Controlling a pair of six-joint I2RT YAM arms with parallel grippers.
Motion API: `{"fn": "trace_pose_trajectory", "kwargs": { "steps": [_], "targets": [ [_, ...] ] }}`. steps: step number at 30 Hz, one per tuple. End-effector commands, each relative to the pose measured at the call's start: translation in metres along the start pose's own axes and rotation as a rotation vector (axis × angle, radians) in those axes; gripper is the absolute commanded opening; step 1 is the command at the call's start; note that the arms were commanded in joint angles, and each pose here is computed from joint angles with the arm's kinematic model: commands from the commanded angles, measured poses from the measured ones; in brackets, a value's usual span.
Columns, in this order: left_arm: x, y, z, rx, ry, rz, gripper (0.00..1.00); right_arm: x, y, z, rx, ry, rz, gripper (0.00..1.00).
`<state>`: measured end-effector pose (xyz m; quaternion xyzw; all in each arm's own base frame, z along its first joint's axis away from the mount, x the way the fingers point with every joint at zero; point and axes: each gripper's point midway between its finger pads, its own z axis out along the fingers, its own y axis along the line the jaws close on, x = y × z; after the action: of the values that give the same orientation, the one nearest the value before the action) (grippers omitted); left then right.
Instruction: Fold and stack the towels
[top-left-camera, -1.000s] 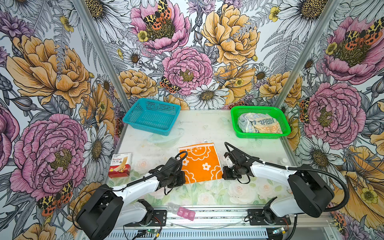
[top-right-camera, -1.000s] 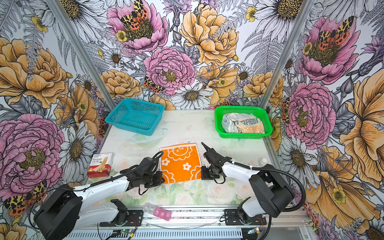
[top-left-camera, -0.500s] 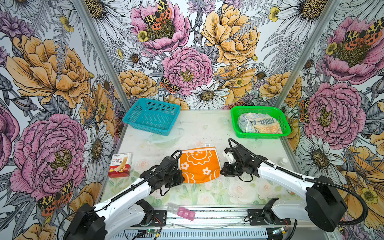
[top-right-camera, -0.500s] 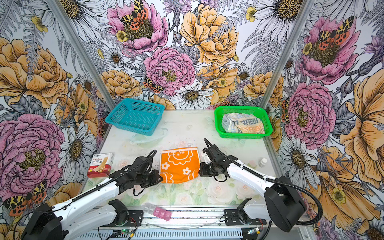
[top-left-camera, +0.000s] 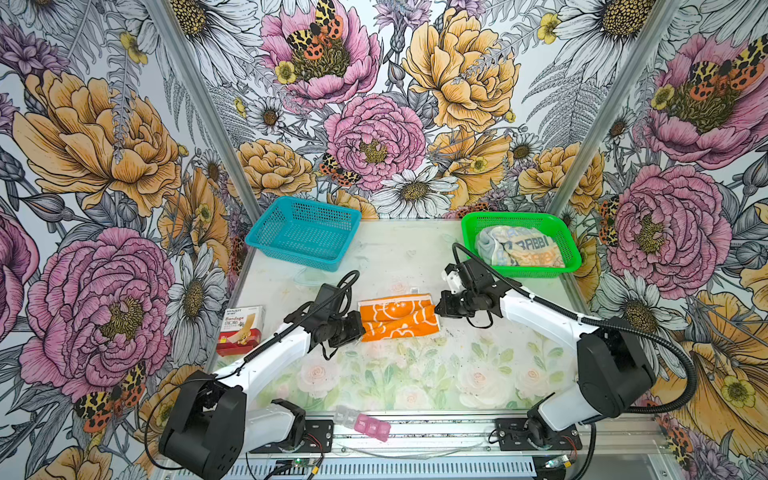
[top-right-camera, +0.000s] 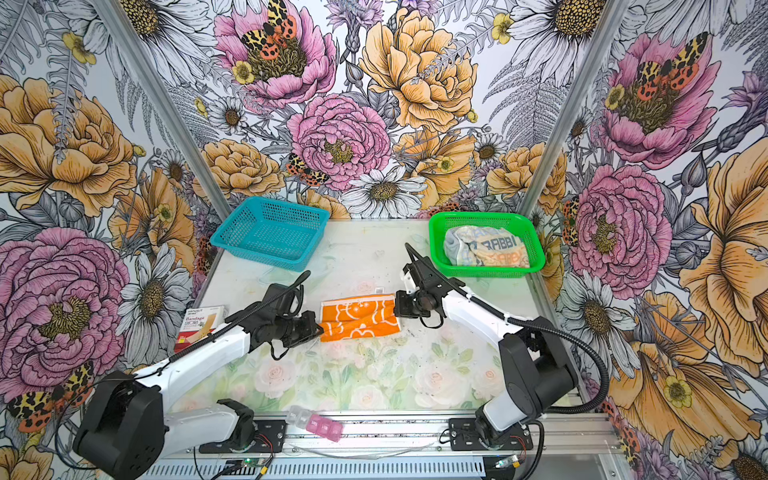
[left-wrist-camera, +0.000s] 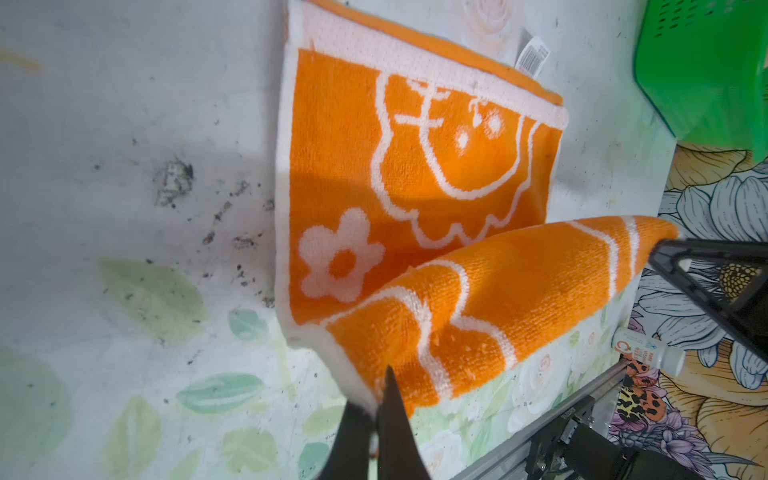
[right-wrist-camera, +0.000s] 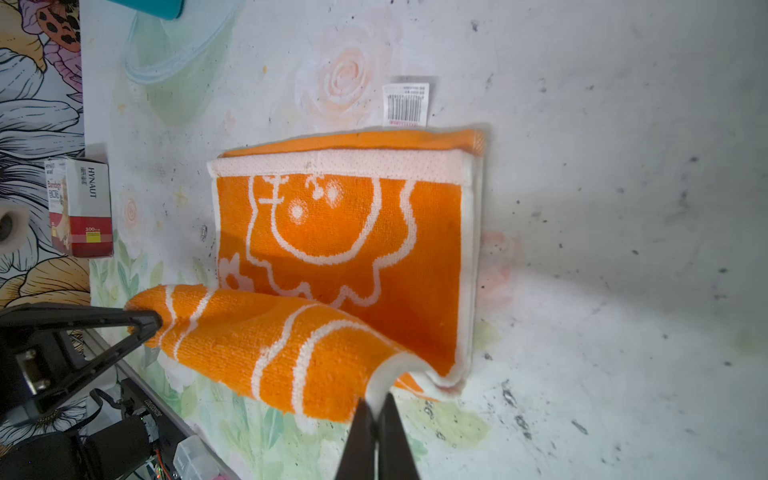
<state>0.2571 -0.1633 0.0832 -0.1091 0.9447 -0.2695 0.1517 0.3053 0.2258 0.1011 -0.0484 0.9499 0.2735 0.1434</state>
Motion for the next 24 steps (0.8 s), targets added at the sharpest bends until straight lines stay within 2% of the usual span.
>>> {"fn": "trace_pose_trajectory", "kwargs": {
  "steps": [1,8,15,18,22,24],
  "targets": [
    [-0.029,-0.014,-0.002,0.039,-0.049,0.057,0.0,-0.016,0.0,0.001,0.004,-0.015,-0.035,0.0],
    [-0.052,-0.011,0.021,-0.001,-0.019,0.07,0.0,-0.031,-0.013,0.018,0.038,0.003,-0.036,0.0],
    [-0.068,-0.004,0.03,-0.04,-0.049,0.067,0.02,-0.046,-0.027,0.034,0.057,0.02,-0.034,0.0],
    [-0.077,-0.001,0.03,-0.053,-0.073,0.071,0.13,-0.051,-0.03,0.042,0.057,0.031,-0.037,0.0],
    [-0.091,-0.009,0.031,-0.028,-0.101,0.108,0.19,-0.059,-0.031,0.046,0.06,0.025,-0.057,0.0],
    [-0.099,-0.015,0.029,-0.019,-0.115,0.135,0.26,-0.064,-0.028,0.042,0.059,0.009,-0.088,0.1]
  ]
}}
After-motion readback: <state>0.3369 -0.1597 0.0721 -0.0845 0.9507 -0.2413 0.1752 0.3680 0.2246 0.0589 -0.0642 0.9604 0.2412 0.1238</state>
